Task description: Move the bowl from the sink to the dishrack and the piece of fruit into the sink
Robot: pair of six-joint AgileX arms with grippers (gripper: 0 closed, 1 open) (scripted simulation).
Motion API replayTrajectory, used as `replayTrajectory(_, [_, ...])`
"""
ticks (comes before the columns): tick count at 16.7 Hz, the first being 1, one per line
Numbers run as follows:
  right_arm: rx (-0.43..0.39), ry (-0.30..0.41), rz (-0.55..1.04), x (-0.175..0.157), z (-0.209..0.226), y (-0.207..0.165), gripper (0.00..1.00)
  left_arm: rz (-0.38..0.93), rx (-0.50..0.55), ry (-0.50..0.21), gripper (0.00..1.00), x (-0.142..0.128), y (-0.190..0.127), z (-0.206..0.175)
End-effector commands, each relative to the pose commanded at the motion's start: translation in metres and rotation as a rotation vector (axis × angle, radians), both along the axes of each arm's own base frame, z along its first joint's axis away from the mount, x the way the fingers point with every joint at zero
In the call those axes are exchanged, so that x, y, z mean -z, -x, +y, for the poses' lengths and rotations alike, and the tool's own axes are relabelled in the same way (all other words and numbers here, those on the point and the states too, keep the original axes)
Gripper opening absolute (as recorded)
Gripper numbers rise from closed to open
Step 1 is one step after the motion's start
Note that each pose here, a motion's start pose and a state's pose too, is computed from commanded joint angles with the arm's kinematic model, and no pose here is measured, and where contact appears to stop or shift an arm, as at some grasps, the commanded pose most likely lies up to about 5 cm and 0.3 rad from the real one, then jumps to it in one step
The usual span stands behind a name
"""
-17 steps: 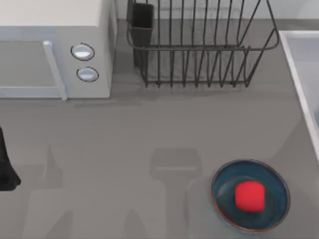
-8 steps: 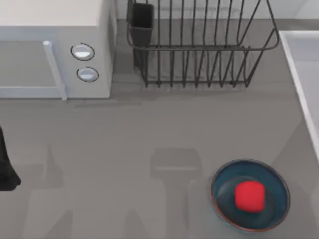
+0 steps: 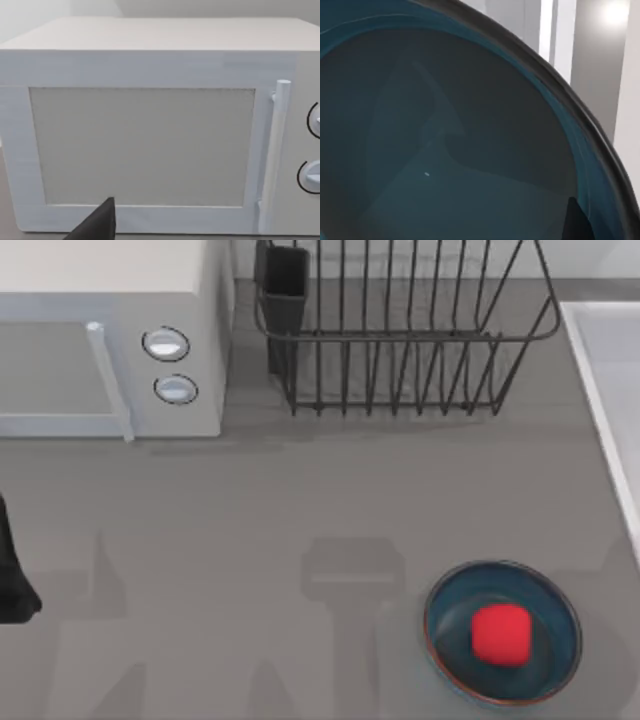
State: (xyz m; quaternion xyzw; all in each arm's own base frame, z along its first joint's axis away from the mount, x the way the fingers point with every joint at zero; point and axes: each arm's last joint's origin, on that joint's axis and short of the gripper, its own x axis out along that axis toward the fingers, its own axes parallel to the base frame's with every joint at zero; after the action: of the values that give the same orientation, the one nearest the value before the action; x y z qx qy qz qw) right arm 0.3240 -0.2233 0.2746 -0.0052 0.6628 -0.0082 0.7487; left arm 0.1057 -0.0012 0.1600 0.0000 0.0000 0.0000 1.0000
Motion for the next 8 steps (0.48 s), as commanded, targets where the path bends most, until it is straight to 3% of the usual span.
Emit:
replayTrajectory(4, [0.001,0.006,-0.005,-0.060,0.023,0.088,0.00,0.000,0.000,0.000,1.00,0.000,0.000,0.000])
replayTrajectory(8, [0.003,-0.015,0.015,-0.076,0.042,0.135,0.00,0.000,0.000,0.000,1.00,0.000,0.000,0.000])
